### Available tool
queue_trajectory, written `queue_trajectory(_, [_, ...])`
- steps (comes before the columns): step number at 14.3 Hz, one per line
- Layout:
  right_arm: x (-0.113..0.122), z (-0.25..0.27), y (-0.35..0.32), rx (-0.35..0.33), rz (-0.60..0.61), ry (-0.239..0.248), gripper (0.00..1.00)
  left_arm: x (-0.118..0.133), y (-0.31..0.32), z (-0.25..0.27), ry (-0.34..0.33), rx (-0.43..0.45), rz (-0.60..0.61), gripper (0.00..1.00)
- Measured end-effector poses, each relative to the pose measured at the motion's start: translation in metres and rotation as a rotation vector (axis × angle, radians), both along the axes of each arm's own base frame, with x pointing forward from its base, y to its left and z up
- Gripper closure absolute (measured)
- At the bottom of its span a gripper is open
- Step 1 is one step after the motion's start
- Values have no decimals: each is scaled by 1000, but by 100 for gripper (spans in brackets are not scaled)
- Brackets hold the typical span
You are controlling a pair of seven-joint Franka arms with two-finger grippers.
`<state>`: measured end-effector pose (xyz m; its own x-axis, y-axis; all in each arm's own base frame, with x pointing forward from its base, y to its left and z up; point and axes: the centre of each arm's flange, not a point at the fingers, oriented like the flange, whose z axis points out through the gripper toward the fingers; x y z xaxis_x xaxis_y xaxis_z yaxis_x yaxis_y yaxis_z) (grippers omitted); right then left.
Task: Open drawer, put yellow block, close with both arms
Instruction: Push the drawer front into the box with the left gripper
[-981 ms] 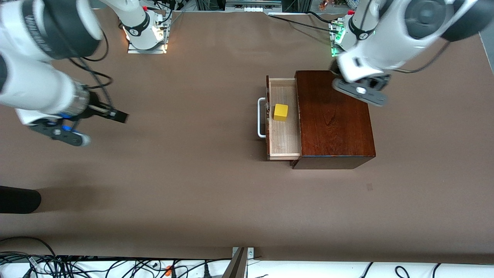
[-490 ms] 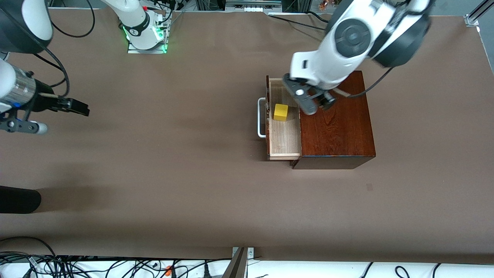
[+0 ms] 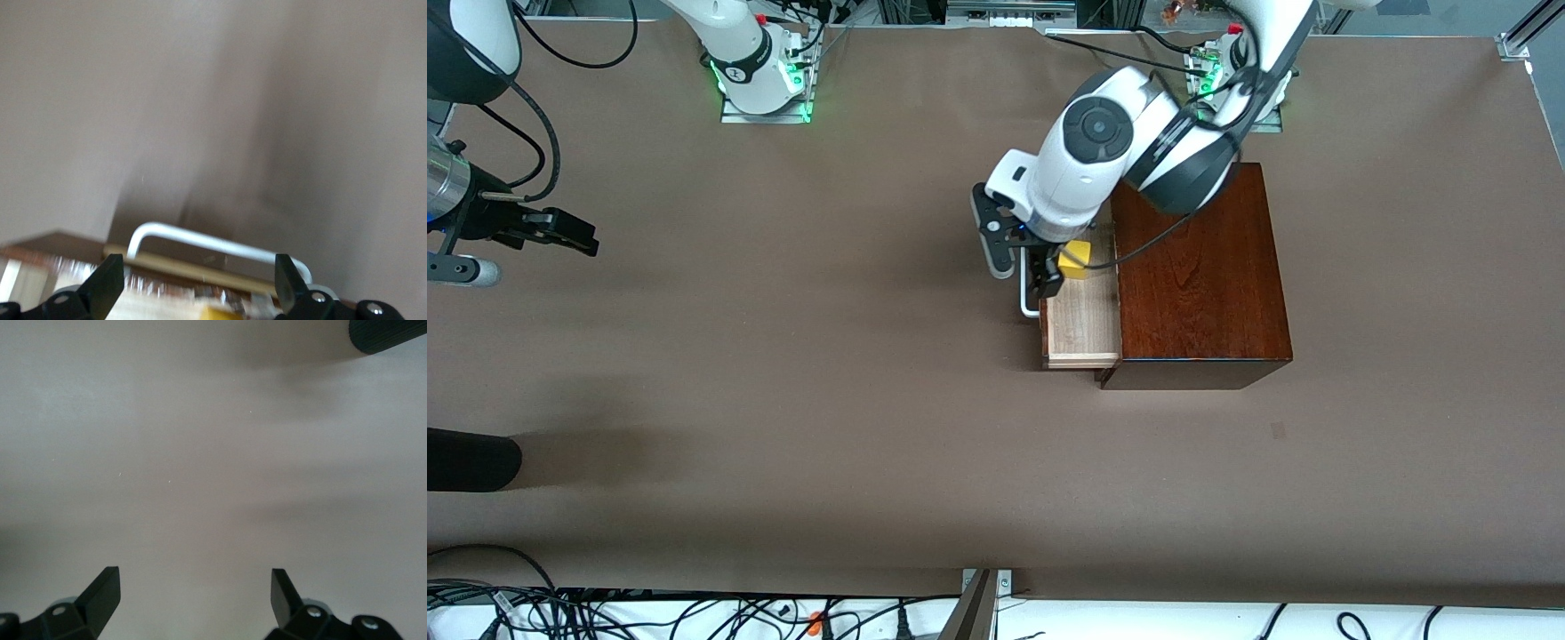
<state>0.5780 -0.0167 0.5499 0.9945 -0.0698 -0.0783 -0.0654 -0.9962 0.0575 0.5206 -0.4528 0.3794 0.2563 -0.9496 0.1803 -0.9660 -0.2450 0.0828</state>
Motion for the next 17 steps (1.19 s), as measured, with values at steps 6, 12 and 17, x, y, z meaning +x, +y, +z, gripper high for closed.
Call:
queue_trajectory(6, [-1,3,2,6,6,-5,0,-28,-44,-67,-4,15,-152,0])
queue_trajectory(12, [-2,8,4,5,9,-13,0,-28,-35,-96,6,70,-229,0])
queue_trajectory(17, [-2,8,4,5,8,-14,0,-27,-21,-100,48,132,-249,0])
